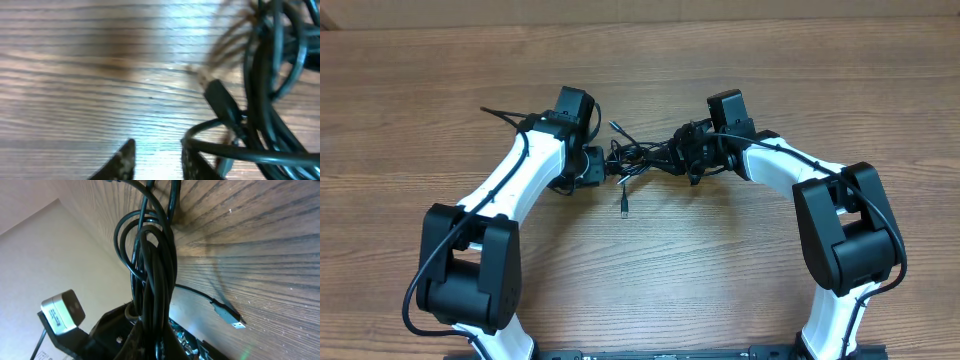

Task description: Untangle cables

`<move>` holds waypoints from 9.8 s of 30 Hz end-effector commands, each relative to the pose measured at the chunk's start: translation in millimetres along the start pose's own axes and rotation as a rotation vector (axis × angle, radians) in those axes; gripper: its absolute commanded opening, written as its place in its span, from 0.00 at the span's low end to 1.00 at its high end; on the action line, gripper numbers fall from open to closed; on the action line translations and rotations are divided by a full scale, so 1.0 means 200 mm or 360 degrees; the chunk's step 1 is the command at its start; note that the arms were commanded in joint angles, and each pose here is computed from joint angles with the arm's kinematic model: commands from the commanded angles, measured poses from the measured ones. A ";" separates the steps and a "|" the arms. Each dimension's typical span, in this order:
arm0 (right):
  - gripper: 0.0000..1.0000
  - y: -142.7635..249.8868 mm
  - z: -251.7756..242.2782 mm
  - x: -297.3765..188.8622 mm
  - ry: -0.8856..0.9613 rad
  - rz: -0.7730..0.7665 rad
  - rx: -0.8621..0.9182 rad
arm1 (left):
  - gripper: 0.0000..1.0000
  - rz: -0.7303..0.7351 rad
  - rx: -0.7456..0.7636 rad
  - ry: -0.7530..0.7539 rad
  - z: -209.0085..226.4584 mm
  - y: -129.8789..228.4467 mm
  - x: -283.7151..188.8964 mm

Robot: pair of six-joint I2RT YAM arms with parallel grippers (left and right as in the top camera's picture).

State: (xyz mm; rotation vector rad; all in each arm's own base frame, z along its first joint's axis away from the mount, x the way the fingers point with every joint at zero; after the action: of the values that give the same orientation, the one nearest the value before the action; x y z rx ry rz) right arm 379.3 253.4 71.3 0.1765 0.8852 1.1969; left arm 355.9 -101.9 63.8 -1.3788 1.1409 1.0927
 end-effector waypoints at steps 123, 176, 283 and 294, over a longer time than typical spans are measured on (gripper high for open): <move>0.76 0.21 0.10 -0.42 -0.0118 0.0095 -0.0955 | 0.04 -0.0303 0.0672 0.1999 -0.31 -0.07 -0.77; 0.04 0.05 0.16 -0.24 0.0073 -0.0499 -0.0475 | 0.04 -0.0100 0.0907 0.1519 -0.34 0.02 -0.54; 0.10 0.35 -0.50 -0.08 0.0857 0.0027 -0.1150 | 0.53 0.0343 0.0385 0.0581 -0.27 0.19 -0.14; 0.11 0.36 -0.30 -0.15 0.0610 0.0090 -0.1138 | 0.58 0.0404 0.0468 0.0569 -0.34 0.35 0.02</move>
State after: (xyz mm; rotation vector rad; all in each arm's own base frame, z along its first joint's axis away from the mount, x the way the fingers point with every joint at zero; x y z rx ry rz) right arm 270.9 229.3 65.0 -0.6518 0.8246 1.5372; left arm 300.0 -168.7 60.2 -1.2655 1.6953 0.8317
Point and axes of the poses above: each gripper's point midway between its finger pads, its own x axis out along the fingers, its own z axis along the line the jaws close on, y = z × x, the point moved 2 cm from there along -x, back along the fingers, and after that the axes turned 5 degrees about x, right-handed, at the moved point
